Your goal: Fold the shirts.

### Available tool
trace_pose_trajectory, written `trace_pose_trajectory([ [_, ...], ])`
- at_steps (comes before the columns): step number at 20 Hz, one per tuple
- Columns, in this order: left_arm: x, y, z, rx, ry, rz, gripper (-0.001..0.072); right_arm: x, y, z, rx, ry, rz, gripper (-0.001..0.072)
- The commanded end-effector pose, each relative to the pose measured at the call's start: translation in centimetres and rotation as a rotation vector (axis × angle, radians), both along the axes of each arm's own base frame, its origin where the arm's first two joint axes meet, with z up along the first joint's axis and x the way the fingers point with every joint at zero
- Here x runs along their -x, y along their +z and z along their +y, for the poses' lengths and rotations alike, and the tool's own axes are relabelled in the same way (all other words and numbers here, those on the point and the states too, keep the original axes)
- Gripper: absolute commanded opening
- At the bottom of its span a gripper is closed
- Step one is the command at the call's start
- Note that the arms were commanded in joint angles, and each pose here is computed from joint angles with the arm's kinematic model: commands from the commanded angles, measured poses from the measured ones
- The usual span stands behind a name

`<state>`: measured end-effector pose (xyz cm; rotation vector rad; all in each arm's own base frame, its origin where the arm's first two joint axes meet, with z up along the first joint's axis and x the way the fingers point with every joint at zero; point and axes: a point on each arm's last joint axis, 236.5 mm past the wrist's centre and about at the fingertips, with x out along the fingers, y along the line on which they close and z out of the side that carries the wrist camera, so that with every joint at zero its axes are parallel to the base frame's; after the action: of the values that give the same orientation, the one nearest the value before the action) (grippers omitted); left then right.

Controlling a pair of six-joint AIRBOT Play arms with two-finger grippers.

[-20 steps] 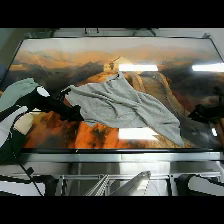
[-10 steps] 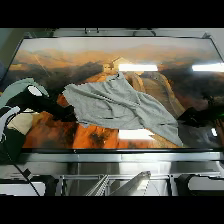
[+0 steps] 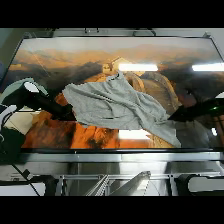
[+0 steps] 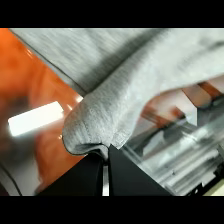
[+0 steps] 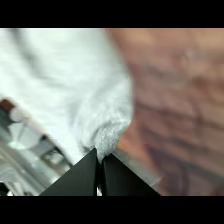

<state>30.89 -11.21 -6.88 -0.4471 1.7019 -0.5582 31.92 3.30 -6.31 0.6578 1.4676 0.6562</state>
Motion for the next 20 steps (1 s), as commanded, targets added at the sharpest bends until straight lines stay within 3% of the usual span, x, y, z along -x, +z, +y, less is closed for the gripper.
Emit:
trace_pose_trajectory([
  [1,0.3,6.2,-0.1,0.030,-0.067,-0.070,0.0021,-3.6,11.3,-0.5,-0.120,-0.037,-0.274,0.0016],
  [4,-2.2,17.5,-1.2,0.156,0.008,-0.381,0.0021,-5.8,28.4,-3.3,-0.187,-0.205,-0.743,0.0016],
  [7,-3.1,33.6,-0.8,0.240,0.110,-0.874,0.0021,-1.2,44.9,-3.4,-0.215,-0.308,-1.214,0.0016],
  [10,0.9,47.3,2.6,0.095,0.236,-1.344,0.0021,3.0,52.3,-2.3,-0.018,-0.394,-1.478,0.0017],
  [12,4.9,52.4,4.3,-0.056,0.299,-1.528,0.0021,4.9,55.3,0.1,-0.030,-0.342,-1.583,0.0017],
  [15,7.3,53.6,5.9,-0.233,0.339,-1.569,0.0021,5.9,57.0,1.4,-0.019,-0.305,-1.622,0.0017],
  [20,3.0,49.4,6.7,-0.029,0.228,-1.358,0.0021,2.5,50.2,-0.2,0.127,-0.287,-1.392,0.0017],
])
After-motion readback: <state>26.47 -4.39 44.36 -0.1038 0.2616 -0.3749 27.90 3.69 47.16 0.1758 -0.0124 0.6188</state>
